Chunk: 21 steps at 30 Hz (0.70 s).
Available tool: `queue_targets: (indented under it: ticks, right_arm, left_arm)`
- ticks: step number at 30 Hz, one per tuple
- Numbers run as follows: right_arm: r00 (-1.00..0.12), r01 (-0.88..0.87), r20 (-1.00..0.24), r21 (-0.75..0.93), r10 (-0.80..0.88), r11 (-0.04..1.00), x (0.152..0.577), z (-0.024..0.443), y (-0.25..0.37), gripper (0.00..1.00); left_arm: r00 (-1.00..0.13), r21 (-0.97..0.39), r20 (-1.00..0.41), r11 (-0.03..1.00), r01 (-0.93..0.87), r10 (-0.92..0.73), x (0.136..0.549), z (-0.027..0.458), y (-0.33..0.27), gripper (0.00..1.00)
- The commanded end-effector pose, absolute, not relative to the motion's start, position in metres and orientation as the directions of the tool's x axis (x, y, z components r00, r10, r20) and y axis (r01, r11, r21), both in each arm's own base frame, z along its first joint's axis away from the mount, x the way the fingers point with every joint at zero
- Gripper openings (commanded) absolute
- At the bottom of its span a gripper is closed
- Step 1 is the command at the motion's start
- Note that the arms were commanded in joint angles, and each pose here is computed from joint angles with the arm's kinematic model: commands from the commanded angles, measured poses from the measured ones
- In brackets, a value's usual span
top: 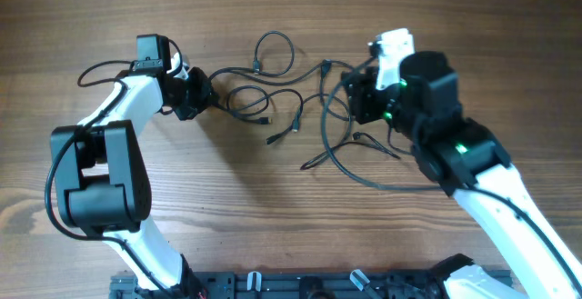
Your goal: Untangle cables
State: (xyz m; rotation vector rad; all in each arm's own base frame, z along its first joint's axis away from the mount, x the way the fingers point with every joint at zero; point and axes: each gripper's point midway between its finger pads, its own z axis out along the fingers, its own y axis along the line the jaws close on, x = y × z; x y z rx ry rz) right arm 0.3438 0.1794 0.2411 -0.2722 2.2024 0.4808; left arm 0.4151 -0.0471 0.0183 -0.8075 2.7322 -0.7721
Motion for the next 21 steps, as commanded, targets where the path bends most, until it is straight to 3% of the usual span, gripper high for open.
queue_targets:
  ticks: [1,5,8,11,21]
  right_arm:
    - [-0.736,-0.309,-0.676,0.387,0.04,0.869,0.349,0.21,0.201,0.49]
    - [-0.827,-0.183,-0.547,0.484,0.132,0.856,0.357,0.173,0.211,0.5]
    - [-0.875,-0.12,-0.453,0.544,0.171,0.83,0.361,0.147,0.223,0.62]
    - [-0.908,0.02,-0.331,0.576,0.257,0.817,0.365,0.114,0.227,0.67]
    - [-0.859,0.396,-0.046,0.571,0.509,0.719,0.371,0.038,0.23,0.68]
  left_arm:
    - [-0.827,-0.532,-0.064,0.72,-0.446,-0.559,0.421,0.027,-0.043,0.05]
    - [-0.827,-0.532,-0.063,0.72,-0.446,-0.559,0.421,0.027,-0.043,0.06]
    - [-0.827,-0.532,-0.063,0.72,-0.446,-0.559,0.421,0.027,-0.043,0.06]
    - [-0.827,-0.532,-0.063,0.72,-0.446,-0.559,0.421,0.027,-0.043,0.06]
    - [-0.827,-0.532,-0.063,0.72,-0.446,-0.559,0.421,0.027,-0.043,0.08]
